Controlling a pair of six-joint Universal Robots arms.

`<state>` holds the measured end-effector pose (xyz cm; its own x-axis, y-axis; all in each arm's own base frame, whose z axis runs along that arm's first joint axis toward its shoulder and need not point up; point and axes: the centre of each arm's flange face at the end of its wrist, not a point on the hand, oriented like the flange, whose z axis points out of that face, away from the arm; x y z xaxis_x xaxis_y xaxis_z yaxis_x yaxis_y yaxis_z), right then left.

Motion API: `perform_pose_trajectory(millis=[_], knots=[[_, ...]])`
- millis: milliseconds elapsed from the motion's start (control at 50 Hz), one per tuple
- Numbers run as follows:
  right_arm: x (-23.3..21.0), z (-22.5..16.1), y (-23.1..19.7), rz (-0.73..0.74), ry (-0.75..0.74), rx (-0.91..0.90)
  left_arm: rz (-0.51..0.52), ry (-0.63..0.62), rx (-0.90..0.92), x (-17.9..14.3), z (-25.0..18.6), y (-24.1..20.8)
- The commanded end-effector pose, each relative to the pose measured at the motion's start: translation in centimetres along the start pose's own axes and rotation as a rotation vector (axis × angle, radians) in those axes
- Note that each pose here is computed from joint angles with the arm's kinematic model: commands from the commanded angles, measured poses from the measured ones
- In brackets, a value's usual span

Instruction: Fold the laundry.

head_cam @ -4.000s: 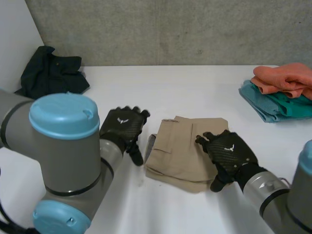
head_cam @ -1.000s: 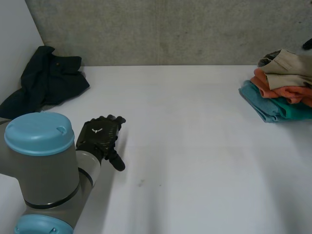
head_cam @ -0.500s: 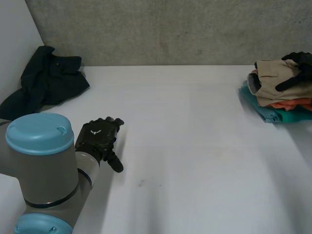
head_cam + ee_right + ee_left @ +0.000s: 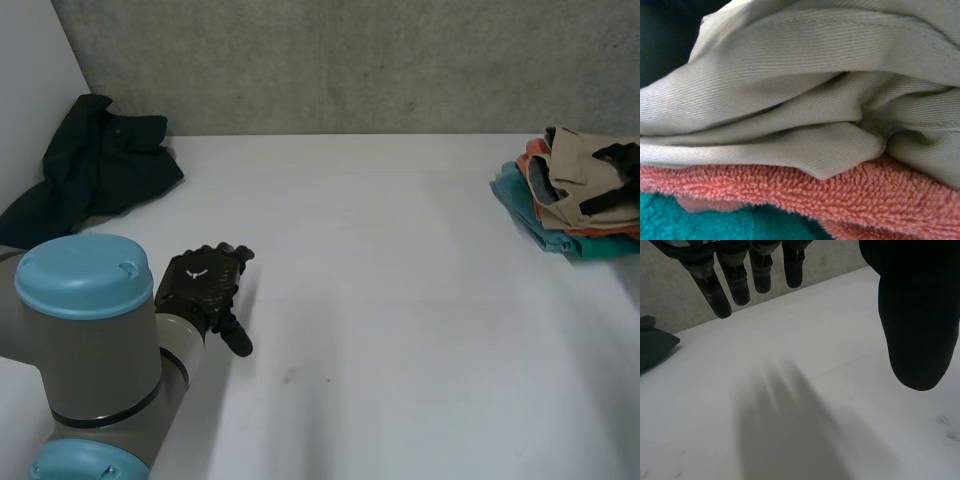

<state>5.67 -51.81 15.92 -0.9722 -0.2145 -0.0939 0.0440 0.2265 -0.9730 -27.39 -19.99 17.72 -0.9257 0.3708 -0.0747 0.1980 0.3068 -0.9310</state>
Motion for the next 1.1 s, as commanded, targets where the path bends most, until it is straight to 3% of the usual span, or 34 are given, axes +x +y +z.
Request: perform_pose_trajectory(millis=[20, 220, 360, 620, 840, 1000, 1100], knots=[[-0.2, -0.1, -0.6, -0.074, -0.003, -0.008, 0.0, 0.0, 0.0, 0.0, 0.0, 0.0], [-2.0, -2.6, -6.2, -0.214, -0.005, 0.062, -0.001, 0.001, 0.007, 0.0, -0.1, -0.2], [-7.3, -6.0, -10.4, -0.285, -0.062, 0.136, -0.007, -0.001, 0.025, -0.1, -0.3, -0.8], [-18.0, -12.3, -10.5, -0.324, -0.202, 0.214, -0.029, -0.028, 0.081, -1.1, -0.5, -2.6], [-26.6, -19.1, -3.6, -0.348, -0.294, 0.158, -0.062, -0.151, 0.194, -5.1, 1.5, -6.0], [-30.7, -24.7, 4.3, -0.443, -0.47, 0.044, 0.06, -0.337, 0.233, -11.9, 6.4, -7.7], [-31.6, -27.4, 7.7, -0.559, -0.551, 0.01, 0.196, -0.443, 0.183, -16.6, 10.2, -7.3]])
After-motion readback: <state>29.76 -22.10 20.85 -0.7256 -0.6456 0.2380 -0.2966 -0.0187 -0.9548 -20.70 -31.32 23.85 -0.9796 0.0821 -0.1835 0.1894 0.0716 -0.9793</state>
